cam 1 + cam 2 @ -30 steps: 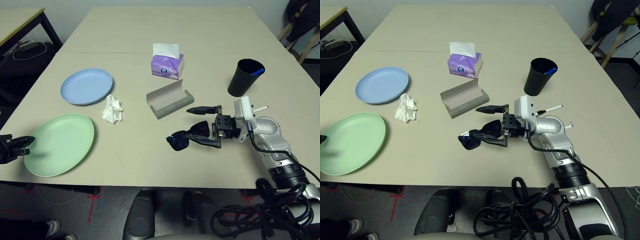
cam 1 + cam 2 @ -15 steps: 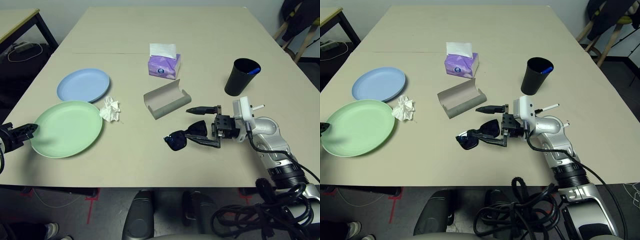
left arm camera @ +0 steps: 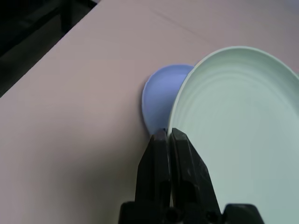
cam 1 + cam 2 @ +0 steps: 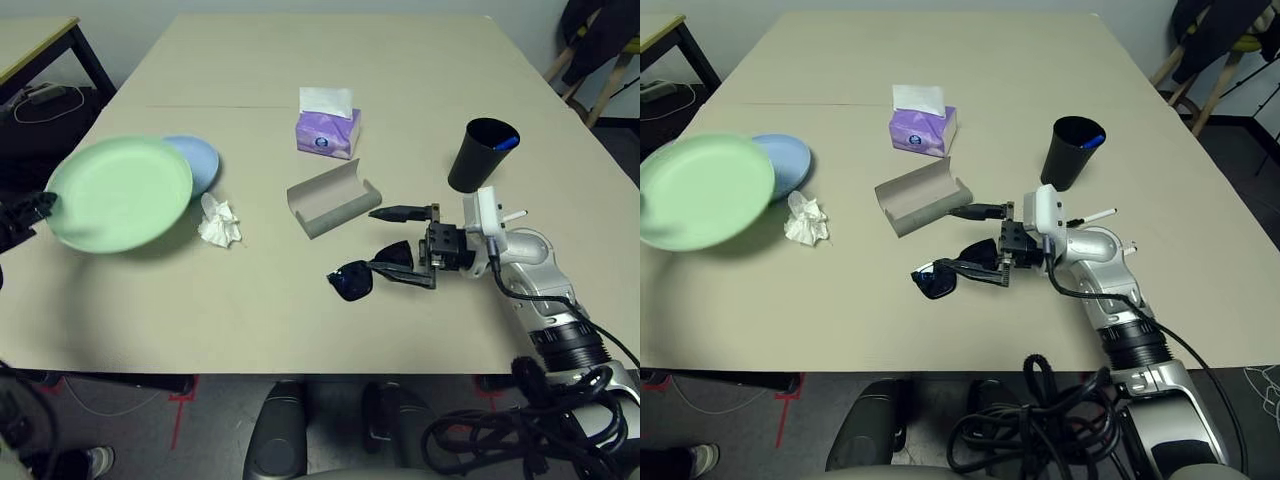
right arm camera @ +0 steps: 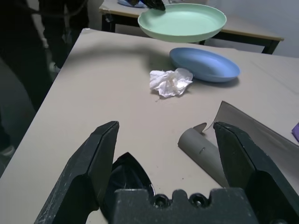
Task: Organize and tidy the items on the table.
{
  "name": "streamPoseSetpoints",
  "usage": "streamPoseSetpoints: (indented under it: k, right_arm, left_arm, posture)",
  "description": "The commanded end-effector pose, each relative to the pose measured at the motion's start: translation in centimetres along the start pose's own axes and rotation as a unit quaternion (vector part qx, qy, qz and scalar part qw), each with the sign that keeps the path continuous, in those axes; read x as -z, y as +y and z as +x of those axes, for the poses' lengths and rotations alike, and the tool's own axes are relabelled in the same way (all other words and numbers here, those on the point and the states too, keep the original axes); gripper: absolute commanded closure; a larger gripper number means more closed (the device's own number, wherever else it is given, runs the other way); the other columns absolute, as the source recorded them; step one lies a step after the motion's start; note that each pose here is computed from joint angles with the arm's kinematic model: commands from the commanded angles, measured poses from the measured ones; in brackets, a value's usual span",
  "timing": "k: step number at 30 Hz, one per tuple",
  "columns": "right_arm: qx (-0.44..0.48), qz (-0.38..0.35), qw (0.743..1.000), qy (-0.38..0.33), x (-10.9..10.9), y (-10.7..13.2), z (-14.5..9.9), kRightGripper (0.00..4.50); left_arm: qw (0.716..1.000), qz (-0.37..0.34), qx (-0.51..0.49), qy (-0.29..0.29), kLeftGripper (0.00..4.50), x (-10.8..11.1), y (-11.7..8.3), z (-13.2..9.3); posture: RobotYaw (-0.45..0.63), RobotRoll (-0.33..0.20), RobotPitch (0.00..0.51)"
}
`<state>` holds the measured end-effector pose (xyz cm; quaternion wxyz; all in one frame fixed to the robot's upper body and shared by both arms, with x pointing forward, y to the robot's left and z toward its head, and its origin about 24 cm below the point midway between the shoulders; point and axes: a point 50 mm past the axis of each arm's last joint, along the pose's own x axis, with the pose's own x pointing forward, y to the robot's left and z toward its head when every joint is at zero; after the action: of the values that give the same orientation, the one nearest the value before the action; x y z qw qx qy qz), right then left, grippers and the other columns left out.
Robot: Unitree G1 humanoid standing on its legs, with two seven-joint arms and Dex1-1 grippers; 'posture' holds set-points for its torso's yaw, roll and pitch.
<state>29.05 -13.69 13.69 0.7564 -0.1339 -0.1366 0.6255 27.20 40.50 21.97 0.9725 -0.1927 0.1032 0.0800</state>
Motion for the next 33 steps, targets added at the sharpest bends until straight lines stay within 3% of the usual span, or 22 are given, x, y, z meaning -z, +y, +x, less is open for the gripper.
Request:
streamPoseSetpoints:
  k: [1, 8, 18, 33]
  right_arm:
    - [0.031, 0.012, 0.999, -0.003, 0.3, -0.3, -0.4, 0.00]
    - [0.114, 0.030, 0.993, -0.008, 0.4, -1.2, 0.0, 0.00]
    - [0.137, 0.041, 0.990, -0.020, -0.2, -1.2, 0.7, 0.00]
    - [0.203, 0.051, 0.978, -0.011, 0.0, -1.9, 0.9, 0.00]
  left_arm:
    - [1.000, -0.010, -0.013, 0.004, 4.46, 1.1, -0.8, 1.7]
    - [1.000, -0.012, -0.017, 0.008, 4.46, 3.1, -2.8, 4.2]
    - [0.992, -0.080, -0.084, -0.045, 4.46, 3.2, -3.9, 6.2]
    - [0.987, -0.042, -0.150, -0.046, 4.46, 4.0, -4.0, 7.2]
  posture:
    - [0.21, 0.000, 0.124]
    - [0.20, 0.000, 0.123]
    - [0.21, 0.000, 0.125]
    - [0.20, 0.000, 0.126]
